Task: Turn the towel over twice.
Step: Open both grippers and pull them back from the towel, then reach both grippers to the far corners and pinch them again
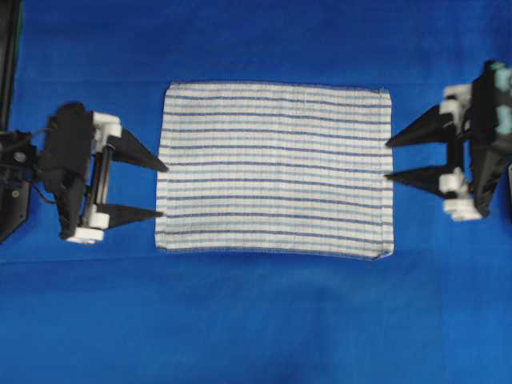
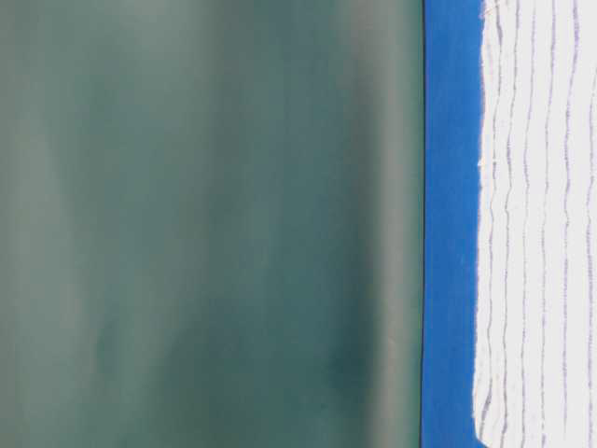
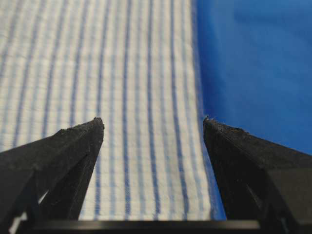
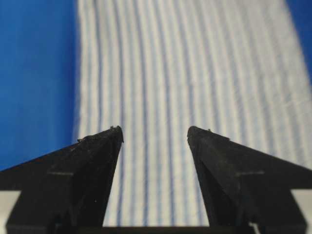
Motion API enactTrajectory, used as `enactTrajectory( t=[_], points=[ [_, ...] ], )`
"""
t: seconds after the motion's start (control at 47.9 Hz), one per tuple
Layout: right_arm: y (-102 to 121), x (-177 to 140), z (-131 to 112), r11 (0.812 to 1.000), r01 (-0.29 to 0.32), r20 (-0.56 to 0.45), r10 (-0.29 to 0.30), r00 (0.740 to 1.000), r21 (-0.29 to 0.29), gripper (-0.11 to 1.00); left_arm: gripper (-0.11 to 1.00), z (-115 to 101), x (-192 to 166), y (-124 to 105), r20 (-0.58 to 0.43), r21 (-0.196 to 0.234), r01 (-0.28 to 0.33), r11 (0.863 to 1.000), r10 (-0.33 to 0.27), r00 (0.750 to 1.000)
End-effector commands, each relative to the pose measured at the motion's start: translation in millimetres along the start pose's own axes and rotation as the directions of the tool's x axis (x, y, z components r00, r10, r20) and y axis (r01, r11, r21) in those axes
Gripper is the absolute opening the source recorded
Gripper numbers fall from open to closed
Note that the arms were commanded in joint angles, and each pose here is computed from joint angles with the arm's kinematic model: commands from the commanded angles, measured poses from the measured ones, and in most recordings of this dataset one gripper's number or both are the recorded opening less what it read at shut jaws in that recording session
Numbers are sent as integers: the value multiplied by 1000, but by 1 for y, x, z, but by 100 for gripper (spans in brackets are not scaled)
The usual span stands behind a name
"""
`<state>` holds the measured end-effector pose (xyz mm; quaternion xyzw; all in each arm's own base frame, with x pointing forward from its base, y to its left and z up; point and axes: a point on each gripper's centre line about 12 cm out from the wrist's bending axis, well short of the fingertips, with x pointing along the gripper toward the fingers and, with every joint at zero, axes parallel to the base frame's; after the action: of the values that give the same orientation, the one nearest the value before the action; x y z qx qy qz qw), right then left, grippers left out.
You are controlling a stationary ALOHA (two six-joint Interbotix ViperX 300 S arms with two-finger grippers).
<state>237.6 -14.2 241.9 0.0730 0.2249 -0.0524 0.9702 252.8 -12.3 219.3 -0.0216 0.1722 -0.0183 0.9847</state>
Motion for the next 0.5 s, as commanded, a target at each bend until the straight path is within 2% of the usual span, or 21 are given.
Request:
enactTrajectory(
  t=[0.0,0.209,0.48],
  points=[
    [-2,-9,12,1000,5,65,-4,998,-8,62,76,10,-8,5,56,-3,-19,1000,19,998],
    [-8,-17,18,1000,26,102,-25,994,-8,61,76,14,-20,11,100,-13,-43,999,44,994],
    [-17,-5,11,998,61,52,-61,997,4,61,76,11,-17,18,81,-16,-70,997,71,994]
  ],
)
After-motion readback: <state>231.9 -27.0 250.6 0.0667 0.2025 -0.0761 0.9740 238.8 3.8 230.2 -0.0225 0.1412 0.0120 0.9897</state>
